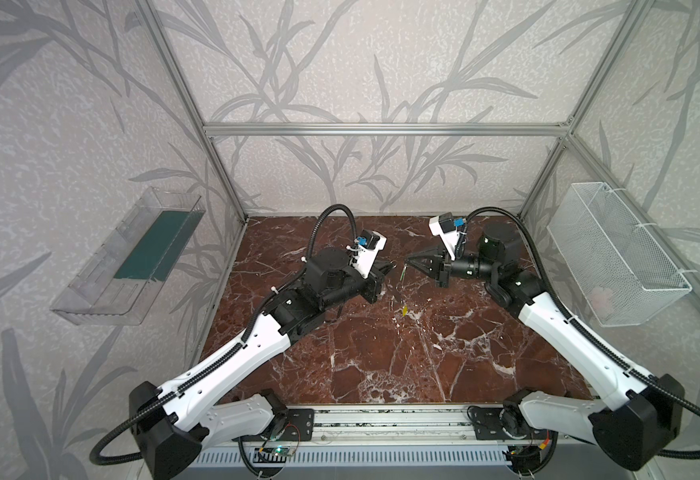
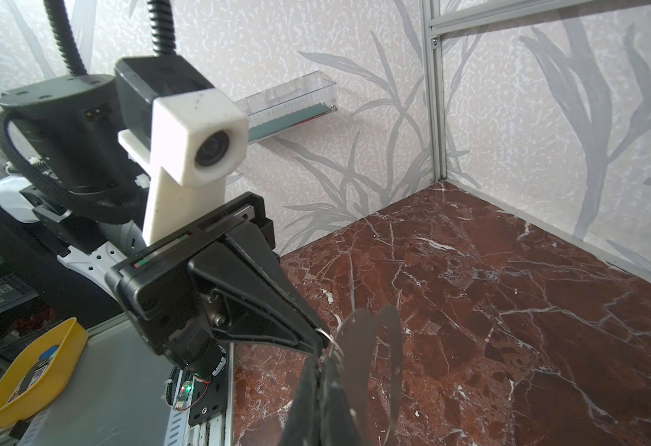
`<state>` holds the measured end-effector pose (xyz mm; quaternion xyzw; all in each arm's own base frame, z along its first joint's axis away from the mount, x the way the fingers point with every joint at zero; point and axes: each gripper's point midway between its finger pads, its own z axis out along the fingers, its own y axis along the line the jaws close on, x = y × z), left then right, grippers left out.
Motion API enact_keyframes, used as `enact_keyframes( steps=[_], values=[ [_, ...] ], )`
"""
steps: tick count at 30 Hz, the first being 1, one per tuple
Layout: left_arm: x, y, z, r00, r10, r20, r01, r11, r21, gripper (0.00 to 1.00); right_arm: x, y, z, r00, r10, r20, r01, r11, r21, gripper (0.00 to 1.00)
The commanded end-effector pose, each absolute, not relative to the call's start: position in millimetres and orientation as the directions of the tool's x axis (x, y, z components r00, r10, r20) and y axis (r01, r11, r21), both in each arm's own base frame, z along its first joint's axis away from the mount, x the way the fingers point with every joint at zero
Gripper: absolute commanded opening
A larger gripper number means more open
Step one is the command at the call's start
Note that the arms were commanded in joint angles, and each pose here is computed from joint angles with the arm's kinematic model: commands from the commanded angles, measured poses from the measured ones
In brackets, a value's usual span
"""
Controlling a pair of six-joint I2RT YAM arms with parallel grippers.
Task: Put the keys on the keyring
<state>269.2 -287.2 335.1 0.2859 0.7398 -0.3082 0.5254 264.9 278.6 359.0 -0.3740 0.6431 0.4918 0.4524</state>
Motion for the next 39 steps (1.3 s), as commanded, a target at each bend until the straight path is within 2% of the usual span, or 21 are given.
enact_keyframes(
  steps=[1, 39],
  values=[
    [269.3, -288.3, 362.6, -0.223, 0.061, -0.973, 0.755, 0.642, -0.133, 0.0, 260.9, 284.1, 365.9, -0.289, -0.028, -0.957, -0.939, 0.203, 0.278, 0.0],
    [256.4, -293.0, 364.9, -0.21, 0.07, -0.975, 0.79, 0.6, -0.127, 0.0, 273.0, 288.8, 360.6, -0.301, -0.033, -0.953, -0.925, 0.252, 0.284, 0.0]
  ],
)
